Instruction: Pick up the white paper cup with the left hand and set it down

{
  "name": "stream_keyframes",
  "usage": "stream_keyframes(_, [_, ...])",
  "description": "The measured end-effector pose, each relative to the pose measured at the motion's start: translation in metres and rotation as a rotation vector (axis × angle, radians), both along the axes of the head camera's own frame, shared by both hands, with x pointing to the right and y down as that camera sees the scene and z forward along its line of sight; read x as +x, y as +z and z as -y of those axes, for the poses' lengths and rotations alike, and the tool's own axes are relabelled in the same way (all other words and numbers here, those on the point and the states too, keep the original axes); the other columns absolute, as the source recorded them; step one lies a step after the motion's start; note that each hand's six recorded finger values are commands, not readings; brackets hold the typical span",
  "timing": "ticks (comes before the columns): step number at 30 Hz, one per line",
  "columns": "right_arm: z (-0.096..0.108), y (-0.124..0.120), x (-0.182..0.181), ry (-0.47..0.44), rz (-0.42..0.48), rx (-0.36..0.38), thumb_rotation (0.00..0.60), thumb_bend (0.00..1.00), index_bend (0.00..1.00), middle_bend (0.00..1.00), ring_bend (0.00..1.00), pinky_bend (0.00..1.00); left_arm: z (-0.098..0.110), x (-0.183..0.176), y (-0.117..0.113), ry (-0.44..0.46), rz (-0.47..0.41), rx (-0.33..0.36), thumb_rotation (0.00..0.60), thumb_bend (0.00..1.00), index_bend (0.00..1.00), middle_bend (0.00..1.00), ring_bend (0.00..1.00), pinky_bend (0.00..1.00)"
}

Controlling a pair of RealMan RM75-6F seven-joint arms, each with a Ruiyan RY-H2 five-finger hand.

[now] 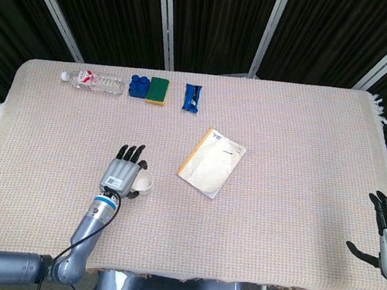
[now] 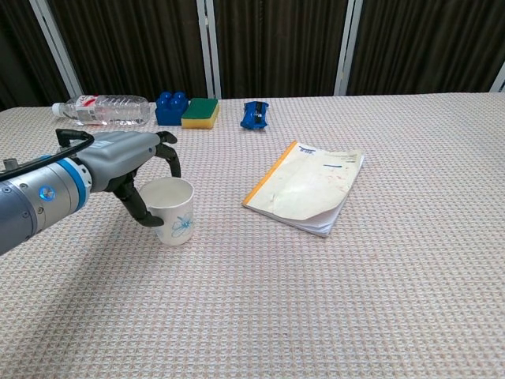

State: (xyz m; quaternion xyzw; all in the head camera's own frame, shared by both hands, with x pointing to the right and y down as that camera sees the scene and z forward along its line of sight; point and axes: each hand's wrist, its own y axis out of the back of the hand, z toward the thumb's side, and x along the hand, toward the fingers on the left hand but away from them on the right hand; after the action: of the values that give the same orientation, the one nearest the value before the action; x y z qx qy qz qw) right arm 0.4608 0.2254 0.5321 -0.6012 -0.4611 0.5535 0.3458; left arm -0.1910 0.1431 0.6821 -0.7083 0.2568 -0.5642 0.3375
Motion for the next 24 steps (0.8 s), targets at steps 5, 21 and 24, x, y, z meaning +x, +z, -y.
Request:
stream_keyframes(5, [0.0,0.001,-0.001,-0.003,-0.002,-0.002,0.6,0.0,0.0,0.0,0.0,0.0,0.0,0.001,-0.002,-0.017,-0.038,0.006,0.6,0.15,0.39,0.0,0.0,0.0])
stream_keyframes(21, [0.0,0.001,-0.002,-0.003,-0.004,-0.004,0.6,0.0,0.0,0.0,0.0,0.0,-0.01,-0.018,0.013,-0.141,-0.242,-0.05,0.6,0.15,0.39,0.0,0.0,0.0])
stream_keyframes(24, [0.0,0.002,-0.002,-0.005,-0.007,-0.007,0.6,0.0,0.0,0.0,0.0,0.0,-0.011,-0.031,0.02,-0.145,-0.222,-0.058,0.6,0.15,0.39,0.0,0.0,0.0])
